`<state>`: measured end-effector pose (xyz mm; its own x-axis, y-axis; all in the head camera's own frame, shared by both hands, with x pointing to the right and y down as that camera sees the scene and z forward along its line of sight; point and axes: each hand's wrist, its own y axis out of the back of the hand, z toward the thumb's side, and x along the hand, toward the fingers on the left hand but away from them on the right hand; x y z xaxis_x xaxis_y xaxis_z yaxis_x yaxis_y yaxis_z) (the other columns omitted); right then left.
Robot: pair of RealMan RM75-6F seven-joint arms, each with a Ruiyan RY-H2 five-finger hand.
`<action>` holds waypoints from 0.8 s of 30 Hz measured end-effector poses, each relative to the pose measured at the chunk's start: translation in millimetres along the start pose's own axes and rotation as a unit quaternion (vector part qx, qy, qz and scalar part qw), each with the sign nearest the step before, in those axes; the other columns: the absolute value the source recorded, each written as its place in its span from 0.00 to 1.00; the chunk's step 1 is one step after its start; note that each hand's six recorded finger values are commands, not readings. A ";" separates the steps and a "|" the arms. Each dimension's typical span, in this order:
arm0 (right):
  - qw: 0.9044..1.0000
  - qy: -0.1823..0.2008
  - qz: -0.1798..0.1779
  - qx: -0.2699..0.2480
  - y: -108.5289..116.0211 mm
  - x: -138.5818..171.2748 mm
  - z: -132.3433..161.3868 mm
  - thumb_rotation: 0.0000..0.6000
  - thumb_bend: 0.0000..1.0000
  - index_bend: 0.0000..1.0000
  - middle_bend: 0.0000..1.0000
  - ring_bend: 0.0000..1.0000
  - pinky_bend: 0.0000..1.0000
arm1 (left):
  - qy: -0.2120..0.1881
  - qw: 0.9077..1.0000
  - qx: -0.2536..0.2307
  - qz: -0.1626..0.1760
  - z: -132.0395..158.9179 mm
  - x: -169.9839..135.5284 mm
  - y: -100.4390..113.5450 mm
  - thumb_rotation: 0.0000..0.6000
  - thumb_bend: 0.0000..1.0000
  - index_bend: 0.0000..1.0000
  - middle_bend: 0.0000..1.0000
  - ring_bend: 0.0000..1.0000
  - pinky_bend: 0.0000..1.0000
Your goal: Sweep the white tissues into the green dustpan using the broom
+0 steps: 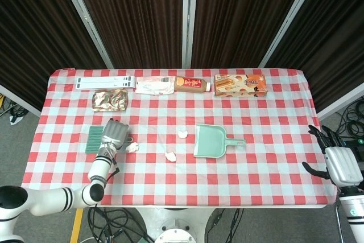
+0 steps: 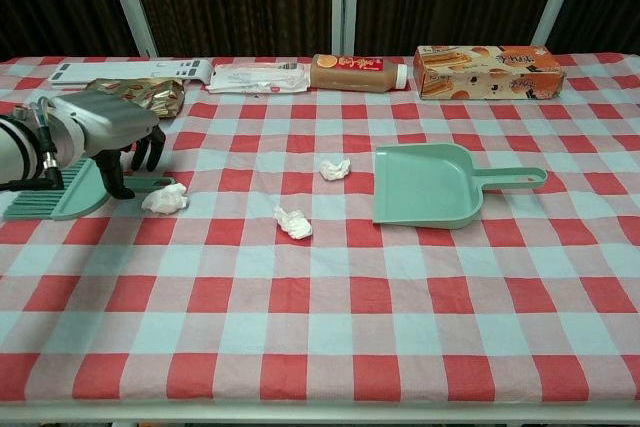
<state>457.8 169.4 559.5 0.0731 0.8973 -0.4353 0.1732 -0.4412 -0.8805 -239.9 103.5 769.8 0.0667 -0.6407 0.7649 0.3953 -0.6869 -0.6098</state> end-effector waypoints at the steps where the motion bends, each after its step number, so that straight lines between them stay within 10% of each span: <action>1: 1.000 0.000 0.000 0.000 -0.1 0.1 -0.3 1.00 0.12 0.03 0.18 0.02 0.09 | 0.000 1.000 0.002 -0.002 -0.1 0.4 -0.7 1.00 0.24 0.41 0.43 0.33 0.26; 24: 1.000 -0.001 0.000 -0.004 -0.7 0.7 0.2 1.00 0.12 0.03 0.18 0.02 0.09 | -0.019 1.000 -0.010 0.005 2.3 0.8 -3.1 1.00 0.34 0.52 0.52 0.40 0.31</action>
<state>457.5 170.3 559.8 0.0713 0.8974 -0.4354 0.1807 -0.4409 -0.8792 -238.9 105.9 772.8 0.1062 -0.6338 0.7662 0.3763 -0.6876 -0.6209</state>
